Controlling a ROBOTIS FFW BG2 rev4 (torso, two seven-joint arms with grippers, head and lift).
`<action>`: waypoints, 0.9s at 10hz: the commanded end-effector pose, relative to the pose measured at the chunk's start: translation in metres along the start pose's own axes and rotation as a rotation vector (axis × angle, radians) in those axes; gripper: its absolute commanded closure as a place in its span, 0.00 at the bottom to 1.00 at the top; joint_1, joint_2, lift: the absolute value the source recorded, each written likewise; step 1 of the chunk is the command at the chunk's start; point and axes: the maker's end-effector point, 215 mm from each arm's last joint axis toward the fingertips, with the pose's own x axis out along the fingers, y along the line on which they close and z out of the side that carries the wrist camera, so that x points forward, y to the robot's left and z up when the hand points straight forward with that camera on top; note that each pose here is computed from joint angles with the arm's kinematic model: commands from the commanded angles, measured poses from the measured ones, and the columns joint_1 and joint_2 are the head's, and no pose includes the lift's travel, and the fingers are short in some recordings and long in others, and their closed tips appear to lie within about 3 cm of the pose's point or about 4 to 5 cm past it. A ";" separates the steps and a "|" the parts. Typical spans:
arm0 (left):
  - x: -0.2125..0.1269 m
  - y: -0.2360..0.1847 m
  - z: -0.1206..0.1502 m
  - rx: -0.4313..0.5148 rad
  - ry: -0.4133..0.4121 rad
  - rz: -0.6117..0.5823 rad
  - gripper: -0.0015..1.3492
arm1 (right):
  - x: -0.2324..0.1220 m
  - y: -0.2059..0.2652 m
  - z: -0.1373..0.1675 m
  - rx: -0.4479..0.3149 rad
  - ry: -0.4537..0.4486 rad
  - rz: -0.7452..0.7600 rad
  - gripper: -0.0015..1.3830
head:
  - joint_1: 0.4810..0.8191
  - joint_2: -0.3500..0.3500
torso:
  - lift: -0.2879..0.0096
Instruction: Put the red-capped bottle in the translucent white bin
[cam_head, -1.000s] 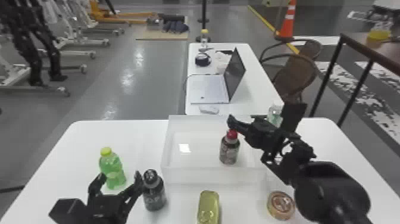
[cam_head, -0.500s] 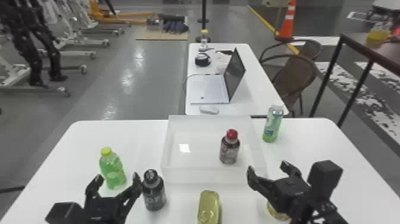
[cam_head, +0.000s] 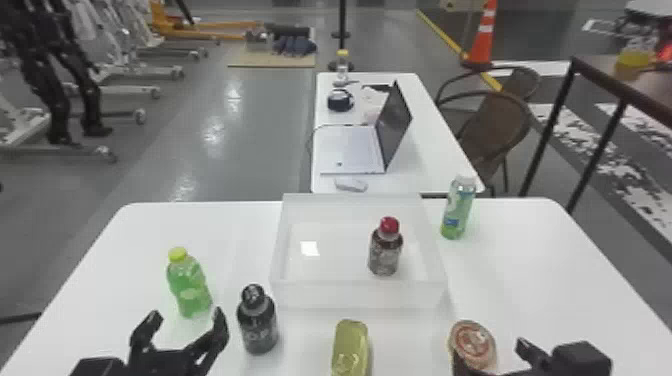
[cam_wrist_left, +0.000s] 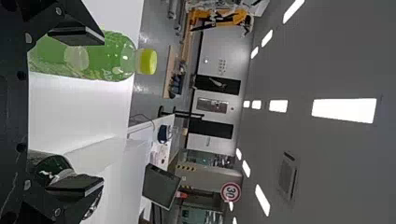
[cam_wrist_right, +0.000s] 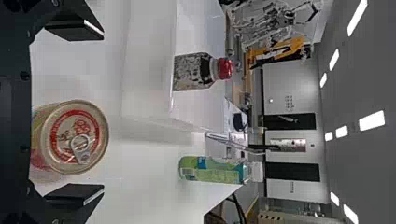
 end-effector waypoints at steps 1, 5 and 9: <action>-0.012 0.001 -0.009 0.006 0.030 0.002 0.17 | -0.004 0.001 -0.007 0.006 0.007 -0.005 0.10 | 0.20 0.50 | 0.63; -0.015 0.003 -0.008 0.025 0.035 0.001 0.17 | -0.004 0.003 -0.005 0.018 -0.005 -0.007 0.10 | 0.20 0.50 | 0.63; -0.015 0.002 -0.005 0.029 0.026 0.000 0.17 | -0.004 0.003 0.005 0.015 -0.044 -0.007 0.10 | 0.20 0.50 | 0.63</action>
